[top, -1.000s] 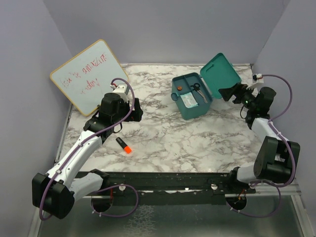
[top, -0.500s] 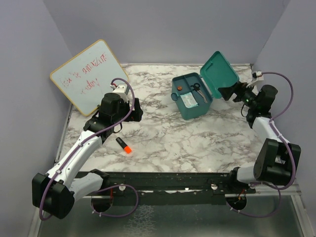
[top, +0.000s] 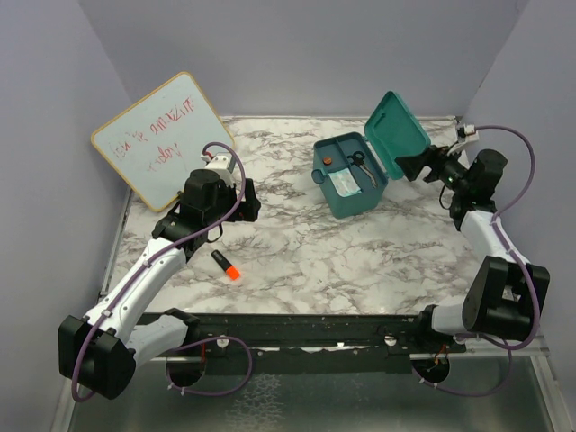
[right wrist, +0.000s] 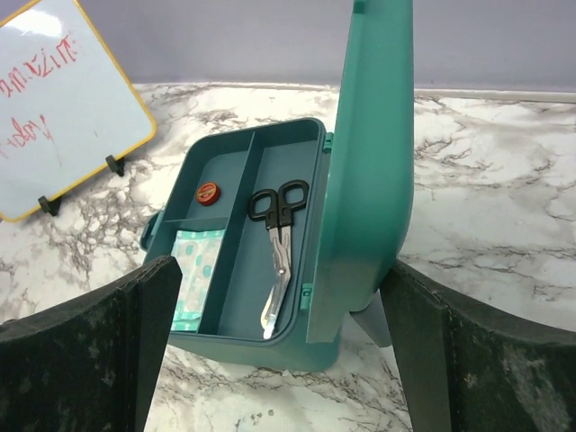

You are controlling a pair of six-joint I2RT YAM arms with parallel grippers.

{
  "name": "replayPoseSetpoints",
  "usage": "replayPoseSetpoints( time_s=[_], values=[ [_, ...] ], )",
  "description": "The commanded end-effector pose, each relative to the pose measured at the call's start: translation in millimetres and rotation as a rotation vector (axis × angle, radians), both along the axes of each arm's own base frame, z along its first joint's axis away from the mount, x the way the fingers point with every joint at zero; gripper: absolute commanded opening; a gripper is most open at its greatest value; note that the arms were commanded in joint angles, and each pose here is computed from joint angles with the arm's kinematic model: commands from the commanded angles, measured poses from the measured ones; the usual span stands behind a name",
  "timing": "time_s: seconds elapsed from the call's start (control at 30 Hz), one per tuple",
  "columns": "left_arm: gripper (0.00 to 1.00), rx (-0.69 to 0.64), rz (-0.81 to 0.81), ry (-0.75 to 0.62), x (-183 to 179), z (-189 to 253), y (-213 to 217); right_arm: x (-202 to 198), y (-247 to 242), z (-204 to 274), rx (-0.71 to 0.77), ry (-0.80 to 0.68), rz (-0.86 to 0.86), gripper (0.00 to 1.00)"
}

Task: Organize the medicine kit
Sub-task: Close the medicine box at the center of the board.

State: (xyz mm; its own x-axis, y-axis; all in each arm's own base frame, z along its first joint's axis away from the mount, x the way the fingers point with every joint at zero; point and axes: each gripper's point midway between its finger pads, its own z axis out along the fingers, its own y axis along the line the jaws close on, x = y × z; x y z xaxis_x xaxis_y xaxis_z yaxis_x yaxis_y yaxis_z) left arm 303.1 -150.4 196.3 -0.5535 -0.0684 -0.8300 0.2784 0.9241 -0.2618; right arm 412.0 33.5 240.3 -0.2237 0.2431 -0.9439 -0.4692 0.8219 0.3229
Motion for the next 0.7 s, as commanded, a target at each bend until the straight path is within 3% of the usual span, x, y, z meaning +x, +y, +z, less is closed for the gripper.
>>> replayPoseSetpoints(
  time_s=[0.0, 0.67],
  values=[
    [0.99, 0.001, -0.010, -0.017, -2, 3, -1, -7, 18, 14, -0.007, -0.025, 0.084, 0.95],
    [0.99, 0.003, -0.014, 0.004, -2, -2, -2, -31, 68, 33, 0.012, -0.044, 0.302, 0.96]
  ],
)
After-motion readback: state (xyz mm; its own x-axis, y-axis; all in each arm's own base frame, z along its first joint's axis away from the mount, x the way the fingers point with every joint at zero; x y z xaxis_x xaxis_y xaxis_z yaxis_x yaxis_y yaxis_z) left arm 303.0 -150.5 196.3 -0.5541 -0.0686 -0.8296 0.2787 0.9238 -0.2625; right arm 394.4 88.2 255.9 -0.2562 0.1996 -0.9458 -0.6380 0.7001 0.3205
